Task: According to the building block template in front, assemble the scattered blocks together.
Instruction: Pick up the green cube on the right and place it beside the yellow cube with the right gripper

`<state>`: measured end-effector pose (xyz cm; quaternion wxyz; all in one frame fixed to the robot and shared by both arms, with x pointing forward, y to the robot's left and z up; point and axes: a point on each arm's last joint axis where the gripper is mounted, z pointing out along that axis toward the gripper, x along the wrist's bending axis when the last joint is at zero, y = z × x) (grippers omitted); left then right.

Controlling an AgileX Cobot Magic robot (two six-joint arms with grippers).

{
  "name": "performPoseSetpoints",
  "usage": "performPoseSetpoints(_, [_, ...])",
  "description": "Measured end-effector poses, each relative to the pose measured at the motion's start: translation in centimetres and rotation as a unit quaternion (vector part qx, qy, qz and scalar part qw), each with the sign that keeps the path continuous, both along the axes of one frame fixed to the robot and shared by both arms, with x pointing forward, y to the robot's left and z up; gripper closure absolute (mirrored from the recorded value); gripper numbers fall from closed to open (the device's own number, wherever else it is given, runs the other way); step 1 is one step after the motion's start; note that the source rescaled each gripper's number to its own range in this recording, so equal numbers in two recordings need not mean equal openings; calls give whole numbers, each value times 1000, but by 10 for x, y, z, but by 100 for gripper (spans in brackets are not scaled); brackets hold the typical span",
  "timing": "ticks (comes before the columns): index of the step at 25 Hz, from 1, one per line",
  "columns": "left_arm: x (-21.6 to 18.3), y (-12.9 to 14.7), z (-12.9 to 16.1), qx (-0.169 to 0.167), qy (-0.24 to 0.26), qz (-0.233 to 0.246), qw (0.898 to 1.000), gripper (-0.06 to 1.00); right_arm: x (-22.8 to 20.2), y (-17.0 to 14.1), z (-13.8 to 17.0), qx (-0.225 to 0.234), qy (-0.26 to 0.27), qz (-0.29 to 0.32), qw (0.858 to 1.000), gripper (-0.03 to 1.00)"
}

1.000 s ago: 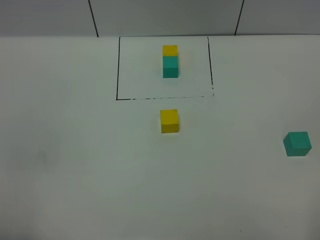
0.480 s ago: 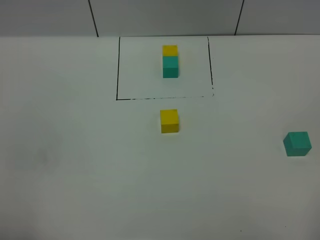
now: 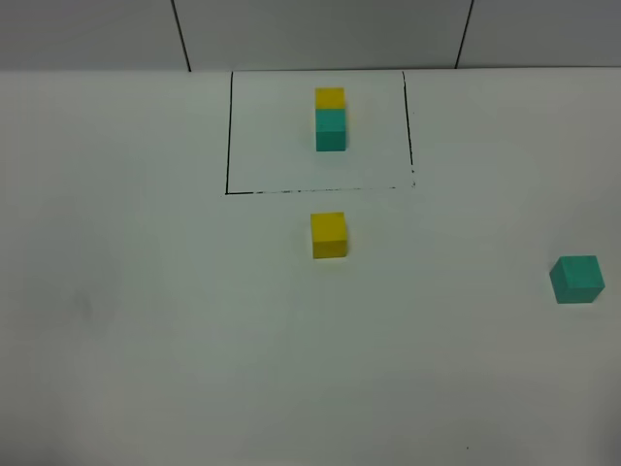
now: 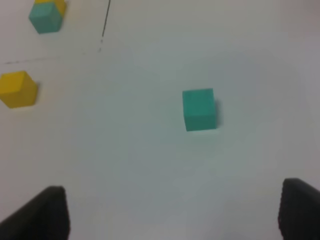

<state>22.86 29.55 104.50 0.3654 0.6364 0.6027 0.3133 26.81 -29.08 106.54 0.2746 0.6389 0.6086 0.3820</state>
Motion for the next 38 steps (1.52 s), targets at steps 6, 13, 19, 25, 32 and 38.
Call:
performPoseSetpoints(6, [0,0,0,0,0,0,1000,28,95,5,-3,-6,145,-4,989,26])
performPoseSetpoints(13, [0,0,0,0,0,0,1000,28,203,11,-54,-40,301,23,953,26])
performPoseSetpoints(19, [0,0,0,0,0,0,1000,28,248,14,-85,-57,329,56,941,26])
performPoseSetpoints(25, [0,0,0,0,0,0,1000,28,264,15,-110,-65,353,67,931,26])
performPoseSetpoints(32, [0,0,0,0,0,0,1000,28,272,11,-137,-63,381,66,920,26])
performPoseSetpoints(38, [0,0,0,0,0,0,1000,28,278,7,-153,-58,387,57,918,26])
